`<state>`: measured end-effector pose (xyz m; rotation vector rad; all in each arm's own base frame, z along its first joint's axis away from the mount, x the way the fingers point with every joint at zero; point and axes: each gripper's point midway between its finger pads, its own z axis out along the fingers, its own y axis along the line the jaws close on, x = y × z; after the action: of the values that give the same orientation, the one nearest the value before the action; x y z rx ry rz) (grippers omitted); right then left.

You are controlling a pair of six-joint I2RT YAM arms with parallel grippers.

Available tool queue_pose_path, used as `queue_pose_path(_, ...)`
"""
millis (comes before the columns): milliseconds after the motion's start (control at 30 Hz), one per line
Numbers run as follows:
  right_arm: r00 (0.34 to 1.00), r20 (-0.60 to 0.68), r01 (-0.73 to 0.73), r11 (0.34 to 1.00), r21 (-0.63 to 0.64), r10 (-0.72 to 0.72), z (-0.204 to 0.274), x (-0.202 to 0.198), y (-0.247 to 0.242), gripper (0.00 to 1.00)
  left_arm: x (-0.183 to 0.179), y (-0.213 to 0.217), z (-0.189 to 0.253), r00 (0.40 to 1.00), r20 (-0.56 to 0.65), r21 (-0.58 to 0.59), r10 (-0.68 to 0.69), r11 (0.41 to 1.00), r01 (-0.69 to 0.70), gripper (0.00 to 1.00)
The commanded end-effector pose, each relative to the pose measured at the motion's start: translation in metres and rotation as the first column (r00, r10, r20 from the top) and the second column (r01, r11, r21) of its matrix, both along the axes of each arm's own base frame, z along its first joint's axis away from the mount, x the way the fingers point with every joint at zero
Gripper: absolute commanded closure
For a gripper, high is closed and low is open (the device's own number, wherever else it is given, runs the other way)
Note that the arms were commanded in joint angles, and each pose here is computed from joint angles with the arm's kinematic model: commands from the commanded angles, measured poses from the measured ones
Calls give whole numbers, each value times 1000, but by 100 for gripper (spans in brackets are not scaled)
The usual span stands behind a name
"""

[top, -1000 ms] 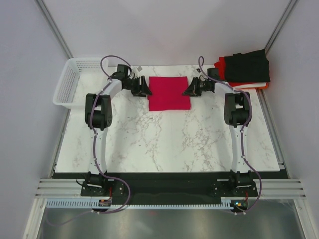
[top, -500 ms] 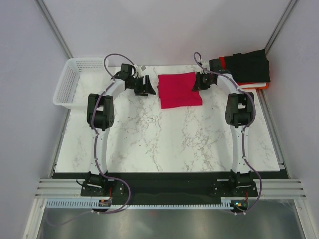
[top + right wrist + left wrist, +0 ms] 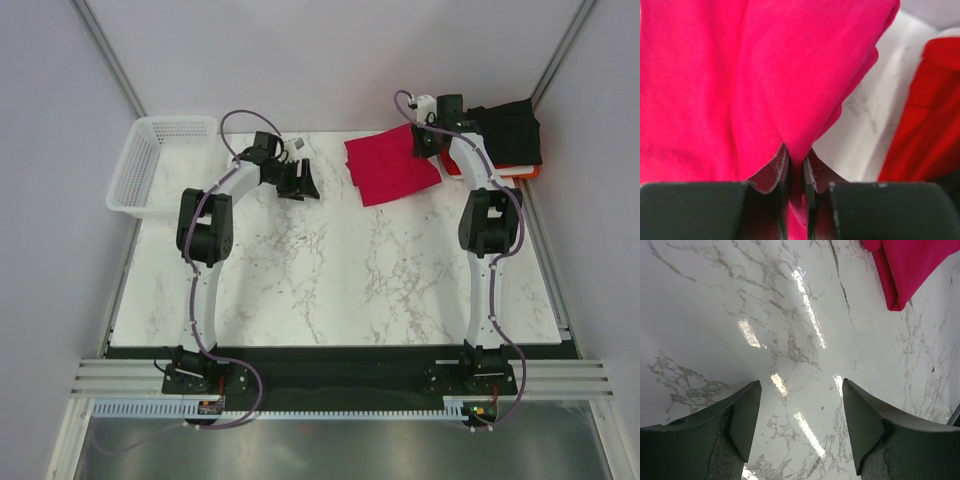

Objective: Fold and stack the t-shirts
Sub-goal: Neatly place the folded tshirt to the corner

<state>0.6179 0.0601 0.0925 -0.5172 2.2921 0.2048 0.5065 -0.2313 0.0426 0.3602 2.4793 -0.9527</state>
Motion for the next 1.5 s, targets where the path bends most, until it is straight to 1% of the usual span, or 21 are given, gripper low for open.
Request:
queue_pose_path(0,976,217,-3,996,-94,23,96,14,-11,100,-4,-12,30,994,93,22,-60,998,58,27)
queue_pose_path(133,954,300,22,990,-140,21,137,14,-19,100,-11,-22,28,992,95,33,-86,996,83,26)
queue_pose_path(200,945,327,36,985,-170,22,150,13,-25,100,-12,-26,29,990,102,38,-95,995,92,26)
queue_pose_path(500,876,482,139,966,-217,-18,232,7,-61,100,-18,-38,29,987,109,52,-120,992,115,25)
queue_pose_path(533,866,498,179,959,-219,-48,241,4,-83,100,-20,-39,28,986,107,55,-125,991,119,25)
queue_pose_path(600,854,516,208,952,-223,-65,249,3,-97,100,-21,-40,30,986,110,54,-128,991,122,25)
queue_pose_path(700,838,533,272,937,-221,-118,253,3,-130,100,-21,-42,30,985,114,59,-132,990,126,25)
queue_pose_path(800,806,560,354,914,-197,-191,263,1,-175,100,-23,-45,31,983,117,64,-140,989,133,25)
queue_pose_path(967,775,568,445,878,-179,-276,257,-2,-226,100,-24,-46,31,981,124,74,-147,988,138,25)
queue_pose_path(1067,764,561,490,853,-180,-320,238,2,-256,100,-27,-50,30,980,124,81,-158,986,148,25)
queue_pose_path(1100,763,544,520,832,-195,-349,221,5,-272,100,-28,-51,29,979,123,83,-161,985,151,25)
queue_pose_path(1167,737,543,585,783,-213,-403,207,6,-292,100,-29,-51,30,978,125,88,-166,984,155,24)
queue_pose_path(1200,728,525,619,752,-226,-441,190,6,-301,93,-30,-52,31,977,128,88,-168,984,158,24)
queue_pose_path(1233,706,524,657,717,-232,-477,186,2,-312,42,-30,-52,32,977,130,92,-166,984,155,24)
queue_pose_path(1267,726,506,633,740,-226,-466,181,2,-306,2,-29,-51,34,976,142,100,-168,983,154,24)
queue_pose_path(1300,728,501,632,741,-227,-468,181,-1,-305,2,-29,-50,36,976,146,104,-164,983,150,24)
queue_pose_path(1333,751,492,594,777,-210,-441,182,2,-294,2,-26,-48,38,974,160,120,-161,982,143,23)
queue_pose_path(1400,750,498,586,786,-195,-436,192,1,-282,2,-19,-43,46,971,193,152,-142,982,113,21)
queue_pose_path(1433,750,502,581,791,-189,-431,197,1,-277,2,-11,-35,47,971,214,193,-111,979,70,19)
queue_pose_path(1467,747,510,579,794,-183,-427,204,0,-272,2,-6,-31,51,967,235,217,-96,975,44,7)
